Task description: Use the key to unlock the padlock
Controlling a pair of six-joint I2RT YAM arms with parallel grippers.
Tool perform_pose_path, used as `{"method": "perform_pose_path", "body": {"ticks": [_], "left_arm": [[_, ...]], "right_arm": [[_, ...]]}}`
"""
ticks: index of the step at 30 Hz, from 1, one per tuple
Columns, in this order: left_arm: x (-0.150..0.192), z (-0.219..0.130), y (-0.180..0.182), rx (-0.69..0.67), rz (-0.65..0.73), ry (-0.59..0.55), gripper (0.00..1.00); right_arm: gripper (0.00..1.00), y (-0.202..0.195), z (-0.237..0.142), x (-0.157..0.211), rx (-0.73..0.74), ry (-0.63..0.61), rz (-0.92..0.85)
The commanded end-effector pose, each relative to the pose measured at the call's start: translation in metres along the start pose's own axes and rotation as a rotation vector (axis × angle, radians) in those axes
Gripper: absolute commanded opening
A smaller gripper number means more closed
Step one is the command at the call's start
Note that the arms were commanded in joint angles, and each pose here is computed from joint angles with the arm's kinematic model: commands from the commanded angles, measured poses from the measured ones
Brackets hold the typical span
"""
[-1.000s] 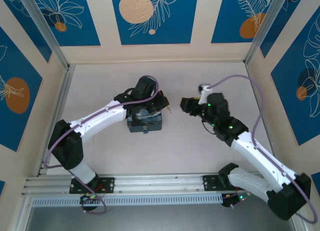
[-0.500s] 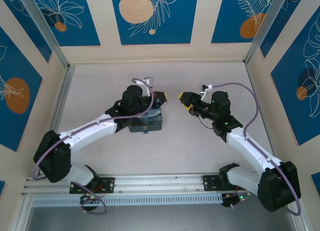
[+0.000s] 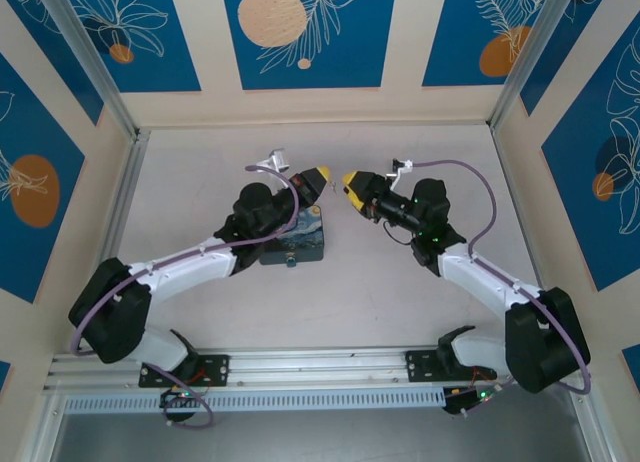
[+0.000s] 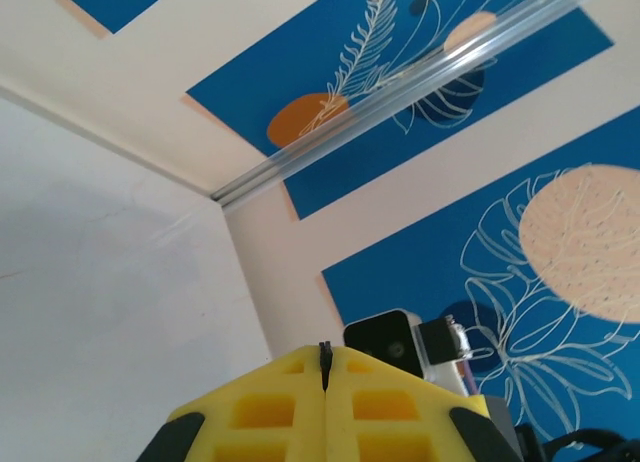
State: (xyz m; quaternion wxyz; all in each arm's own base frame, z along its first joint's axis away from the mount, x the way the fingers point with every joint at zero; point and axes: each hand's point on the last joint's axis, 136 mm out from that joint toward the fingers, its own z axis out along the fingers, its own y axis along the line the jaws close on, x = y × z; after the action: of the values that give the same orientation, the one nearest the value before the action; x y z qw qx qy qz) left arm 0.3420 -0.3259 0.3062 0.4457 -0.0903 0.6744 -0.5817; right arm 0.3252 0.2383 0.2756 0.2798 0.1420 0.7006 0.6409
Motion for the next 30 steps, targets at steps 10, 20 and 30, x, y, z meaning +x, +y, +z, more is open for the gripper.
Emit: {"method": "perform_pose_path", "body": {"ticks": [10, 20, 30], "left_arm": [[-0.002, 0.006, -0.010, 0.073, -0.092, -0.055, 0.00], [0.002, 0.008, -0.008, 0.075, -0.113, -0.056, 0.00], [0.000, 0.007, -0.003, 0.056, -0.120, -0.079, 0.00]], "right_arm": [[0.47, 0.035, 0.015, -0.008, -0.113, 0.010, -0.025], [0.40, 0.031, 0.023, -0.006, -0.127, 0.035, -0.007], [0.29, 0.021, 0.020, 0.000, -0.130, 0.046, 0.013]]}}
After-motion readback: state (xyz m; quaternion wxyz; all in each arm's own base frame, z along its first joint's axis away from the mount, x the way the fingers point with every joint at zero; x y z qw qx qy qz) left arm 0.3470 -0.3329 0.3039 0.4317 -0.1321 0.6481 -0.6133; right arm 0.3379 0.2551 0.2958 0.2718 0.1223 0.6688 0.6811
